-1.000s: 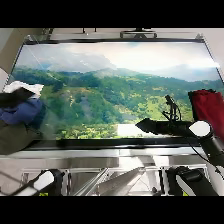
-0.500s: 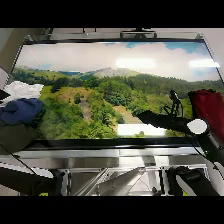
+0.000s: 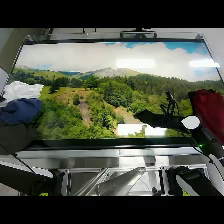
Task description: Fold the shirts.
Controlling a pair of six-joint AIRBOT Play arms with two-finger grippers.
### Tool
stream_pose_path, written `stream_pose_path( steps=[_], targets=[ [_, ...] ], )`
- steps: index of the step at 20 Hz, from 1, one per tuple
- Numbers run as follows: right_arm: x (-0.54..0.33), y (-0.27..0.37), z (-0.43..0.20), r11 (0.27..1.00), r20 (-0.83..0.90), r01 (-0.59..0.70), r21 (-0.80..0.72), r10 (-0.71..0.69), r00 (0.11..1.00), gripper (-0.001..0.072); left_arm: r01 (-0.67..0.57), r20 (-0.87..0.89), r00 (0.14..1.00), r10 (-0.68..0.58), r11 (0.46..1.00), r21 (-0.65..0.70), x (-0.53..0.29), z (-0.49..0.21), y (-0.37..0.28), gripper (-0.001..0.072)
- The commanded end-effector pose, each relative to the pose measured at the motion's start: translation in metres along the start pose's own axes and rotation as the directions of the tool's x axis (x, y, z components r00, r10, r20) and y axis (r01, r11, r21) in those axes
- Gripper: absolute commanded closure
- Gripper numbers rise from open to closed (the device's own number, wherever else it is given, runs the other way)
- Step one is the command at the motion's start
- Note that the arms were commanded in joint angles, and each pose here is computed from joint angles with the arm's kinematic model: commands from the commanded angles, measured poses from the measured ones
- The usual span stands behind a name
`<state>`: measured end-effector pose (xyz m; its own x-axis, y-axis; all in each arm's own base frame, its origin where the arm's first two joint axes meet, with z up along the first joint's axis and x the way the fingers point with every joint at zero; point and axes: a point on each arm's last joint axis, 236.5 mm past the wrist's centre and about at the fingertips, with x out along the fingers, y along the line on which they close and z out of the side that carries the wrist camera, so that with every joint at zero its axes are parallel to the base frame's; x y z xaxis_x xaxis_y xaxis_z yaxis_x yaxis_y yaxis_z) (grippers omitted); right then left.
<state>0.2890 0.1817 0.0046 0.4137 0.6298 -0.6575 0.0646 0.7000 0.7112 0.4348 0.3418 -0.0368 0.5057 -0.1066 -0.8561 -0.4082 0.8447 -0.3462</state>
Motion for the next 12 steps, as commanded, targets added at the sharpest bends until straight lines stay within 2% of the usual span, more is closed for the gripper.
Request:
stream_pose_path(
  steps=[1,2,3,5,6,8,10,12],
  targets=[
    [0.003,-0.003,-0.001,1.0,-0.008,0.005,0.01,-0.005,1.0,0.0128,0.048,0.01,0.999,-0.048,0.999,0.008,0.034,0.003,-0.023,-0.0003],
    [0.003,-0.003,-0.001,1.0,-0.009,0.005,0.01,-0.005,1.0,0.0128,0.064,0.011,0.998,-0.064,0.998,0.023,0.045,0.005,-0.037,0.0039],
    [0.003,-0.003,-0.001,1.0,-0.009,0.005,0.01,-0.005,1.0,0.0128,0.064,0.021,0.998,-0.065,0.997,0.046,0.053,0.009,-0.049,0.0187],
    [0.003,-0.003,-0.003,1.0,-0.016,0.004,0.01,-0.004,1.0,0.0128,0.065,0.062,0.995,-0.072,0.993,0.103,0.05,0.027,-0.076,0.0562],
    [0.003,-0.002,-0.004,1.0,-0.021,0.004,0.01,-0.003,1.0,0.0128,0.07,0.08,0.993,-0.082,0.987,0.141,0.041,0.038,-0.092,0.0676],
    [0.003,-0.002,-0.008,1.0,-0.038,0.002,0.01,-0.002,0.999,0.0129,0.079,0.122,0.987,-0.106,0.975,0.207,0.014,0.058,-0.125,0.0692],
    [0.003,-0.001,-0.011,1.0,-0.053,0.001,0.01,0.0,0.999,0.0136,0.128,0.131,0.979,-0.157,0.97,0.206,-0.009,0.063,-0.164,0.0685],
    [0.003,-0.001,-0.012,1.0,-0.054,-0.001,-0.003,0.001,0.999,0.0136,0.328,0.105,0.928,-0.358,0.917,0.227,-0.031,0.048,-0.241,0.0685]
  ],
)
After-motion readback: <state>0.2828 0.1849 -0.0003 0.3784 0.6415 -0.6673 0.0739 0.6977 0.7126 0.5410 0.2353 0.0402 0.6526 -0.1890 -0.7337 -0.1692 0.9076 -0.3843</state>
